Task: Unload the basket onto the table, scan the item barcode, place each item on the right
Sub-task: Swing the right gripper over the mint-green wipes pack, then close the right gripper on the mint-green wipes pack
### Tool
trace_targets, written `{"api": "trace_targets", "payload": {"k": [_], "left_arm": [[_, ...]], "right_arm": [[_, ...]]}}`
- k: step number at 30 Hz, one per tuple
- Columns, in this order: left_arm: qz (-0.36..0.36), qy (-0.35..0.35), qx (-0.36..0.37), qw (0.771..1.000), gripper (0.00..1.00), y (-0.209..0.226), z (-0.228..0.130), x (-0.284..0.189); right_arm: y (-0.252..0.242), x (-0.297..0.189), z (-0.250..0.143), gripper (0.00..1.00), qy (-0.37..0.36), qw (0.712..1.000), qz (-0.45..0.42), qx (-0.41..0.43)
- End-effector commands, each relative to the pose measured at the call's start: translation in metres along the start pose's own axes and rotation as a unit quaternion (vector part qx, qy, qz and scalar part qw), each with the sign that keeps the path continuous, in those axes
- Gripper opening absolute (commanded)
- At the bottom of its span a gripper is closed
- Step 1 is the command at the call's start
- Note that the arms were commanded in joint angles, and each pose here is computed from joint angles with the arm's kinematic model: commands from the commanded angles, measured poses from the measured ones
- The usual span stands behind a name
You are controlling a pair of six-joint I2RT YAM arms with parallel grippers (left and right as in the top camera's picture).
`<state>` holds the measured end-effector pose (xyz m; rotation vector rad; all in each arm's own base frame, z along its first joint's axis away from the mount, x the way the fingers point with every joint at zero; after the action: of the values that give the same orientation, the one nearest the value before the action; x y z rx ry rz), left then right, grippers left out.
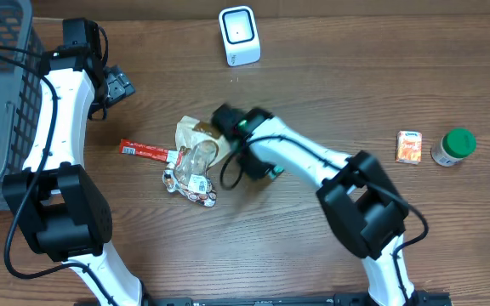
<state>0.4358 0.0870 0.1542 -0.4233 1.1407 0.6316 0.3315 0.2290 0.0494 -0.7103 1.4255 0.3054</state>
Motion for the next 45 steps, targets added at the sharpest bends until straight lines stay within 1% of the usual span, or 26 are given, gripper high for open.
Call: {"api": "trace_targets", "payload": {"k": [1, 7, 10, 14, 21, 23, 26, 33, 37, 43, 45], "left_arm": [[-0.010, -0.010, -0.003, 1.000, 1.00, -0.006, 0.005, -0.008], [-0.010, -0.011, -0.003, 1.000, 1.00, -0.006, 0.005, -0.008], [-0.010, -0.011, -0.003, 1.000, 1.00, -0.006, 0.005, -0.008], [-0.010, -0.011, -0.003, 1.000, 1.00, -0.006, 0.005, -0.008], [-0.010, -0.011, -0.003, 1.000, 1.00, -0.006, 0.005, -0.008], [-0.010, -0.011, -0.003, 1.000, 1.00, -0.006, 0.005, -0.008], [-0.010, -0.011, -0.003, 1.000, 1.00, -0.006, 0.005, -0.008], [-0.010, -0.011, -0.003, 1.000, 1.00, -0.006, 0.005, -0.008], [-0.010, -0.011, -0.003, 1.000, 1.00, -0.006, 0.005, -0.008], [-0.010, -0.011, -0.003, 1.000, 1.00, -0.006, 0.005, -0.008], [-0.010, -0.010, -0.003, 1.000, 1.00, -0.006, 0.005, -0.008]], "right_arm": [[-0.020, 0.010, -0.002, 0.30, 0.010, 0.998, 0.027, 0.050], [-0.044, 0.018, -0.006, 0.30, 0.018, 0.995, 0.048, 0.090], [-0.049, 0.019, -0.005, 0.25, 0.017, 0.994, 0.051, 0.098], [-0.052, 0.010, 0.005, 0.26, 0.000, 0.994, 0.051, 0.100], [-0.056, -0.002, 0.020, 0.39, -0.028, 0.993, 0.050, 0.104], [-0.056, -0.002, 0.020, 0.47, -0.030, 0.993, 0.050, 0.105], [-0.057, -0.002, 0.025, 0.49, -0.040, 0.992, 0.050, 0.107], [-0.053, -0.001, 0.025, 0.46, -0.041, 0.992, 0.061, 0.107], [-0.050, 0.005, 0.020, 0.40, -0.033, 0.992, 0.061, 0.105], [-0.046, 0.018, 0.014, 0.34, -0.025, 0.992, 0.061, 0.104], [-0.045, 0.022, 0.011, 0.31, -0.022, 0.993, 0.062, 0.103]]}}
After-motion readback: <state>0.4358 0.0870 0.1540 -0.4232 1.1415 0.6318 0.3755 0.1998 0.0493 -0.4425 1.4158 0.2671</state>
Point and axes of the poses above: each gripper's point midway between its finger pads, its own x axis out along the fingers, its own y axis along the line the jaws close on, z = x × y, the point moved 3 cm from there along -x, back along the fingers, and after that the axes turned 2 degrees about -x, right-handed, at the moved point
